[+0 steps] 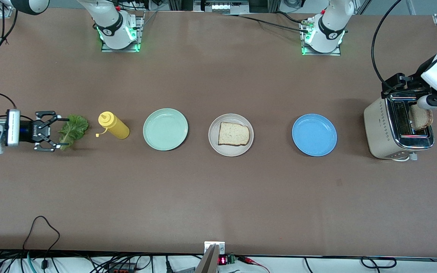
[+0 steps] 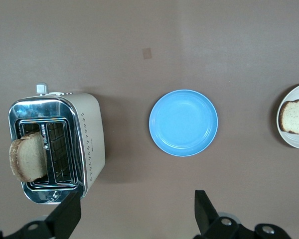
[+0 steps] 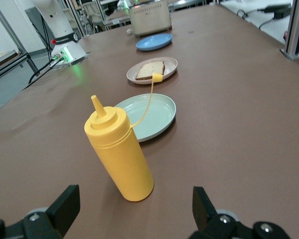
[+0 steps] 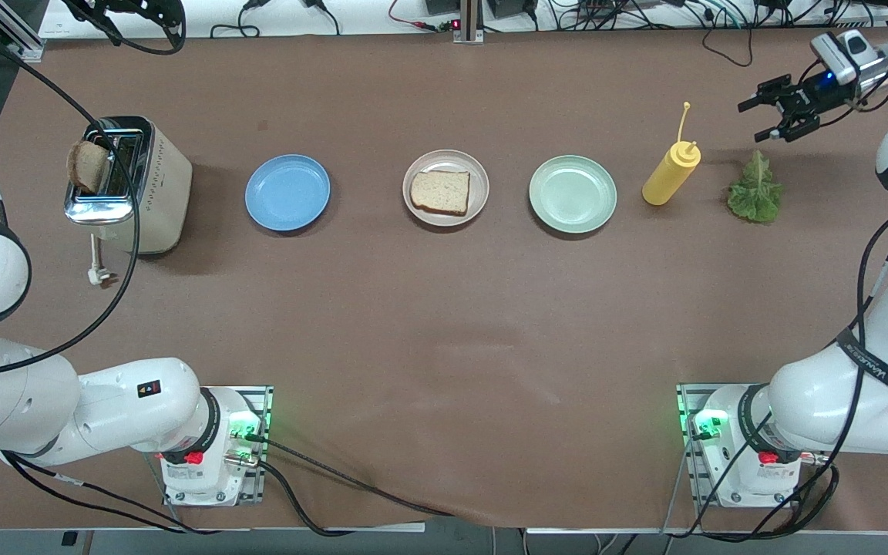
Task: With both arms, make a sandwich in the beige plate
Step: 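Move the right gripper beside the green lettuce leaf, then grasp the green lettuce leaf with the right gripper, then lift the lettuce and carry it toward the beige plate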
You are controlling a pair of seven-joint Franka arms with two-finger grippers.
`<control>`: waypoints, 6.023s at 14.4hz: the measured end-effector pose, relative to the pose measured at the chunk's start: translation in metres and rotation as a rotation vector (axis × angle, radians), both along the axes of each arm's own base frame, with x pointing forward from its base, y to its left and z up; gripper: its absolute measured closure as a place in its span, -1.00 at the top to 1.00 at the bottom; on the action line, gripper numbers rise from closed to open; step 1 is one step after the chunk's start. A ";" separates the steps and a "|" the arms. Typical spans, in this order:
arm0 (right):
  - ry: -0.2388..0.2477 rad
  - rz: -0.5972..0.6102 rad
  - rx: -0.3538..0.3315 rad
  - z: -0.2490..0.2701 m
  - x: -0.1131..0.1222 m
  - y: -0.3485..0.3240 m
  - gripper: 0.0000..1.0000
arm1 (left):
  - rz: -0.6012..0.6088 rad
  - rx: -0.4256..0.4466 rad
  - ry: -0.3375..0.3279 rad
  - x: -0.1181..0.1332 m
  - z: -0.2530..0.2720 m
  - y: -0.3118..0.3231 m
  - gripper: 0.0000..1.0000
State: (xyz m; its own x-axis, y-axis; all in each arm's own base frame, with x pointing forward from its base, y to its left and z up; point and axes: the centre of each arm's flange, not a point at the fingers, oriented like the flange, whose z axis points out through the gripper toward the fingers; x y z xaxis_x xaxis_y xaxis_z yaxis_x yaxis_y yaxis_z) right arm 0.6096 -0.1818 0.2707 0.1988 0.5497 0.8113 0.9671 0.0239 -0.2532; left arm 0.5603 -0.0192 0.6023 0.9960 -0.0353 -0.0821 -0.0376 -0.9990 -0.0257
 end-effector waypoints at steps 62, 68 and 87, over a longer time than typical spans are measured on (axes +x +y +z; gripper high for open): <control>0.139 -0.464 -1.041 0.229 0.038 0.197 -0.91 | 0.001 0.000 0.000 0.000 0.000 0.001 1.00; 0.017 -0.197 -0.997 0.250 0.024 0.319 -0.91 | 0.001 0.001 0.010 -0.001 -0.001 0.001 1.00; -0.130 -0.150 -0.696 0.099 -0.011 0.637 -0.91 | 0.001 0.001 0.011 -0.001 -0.001 0.001 1.00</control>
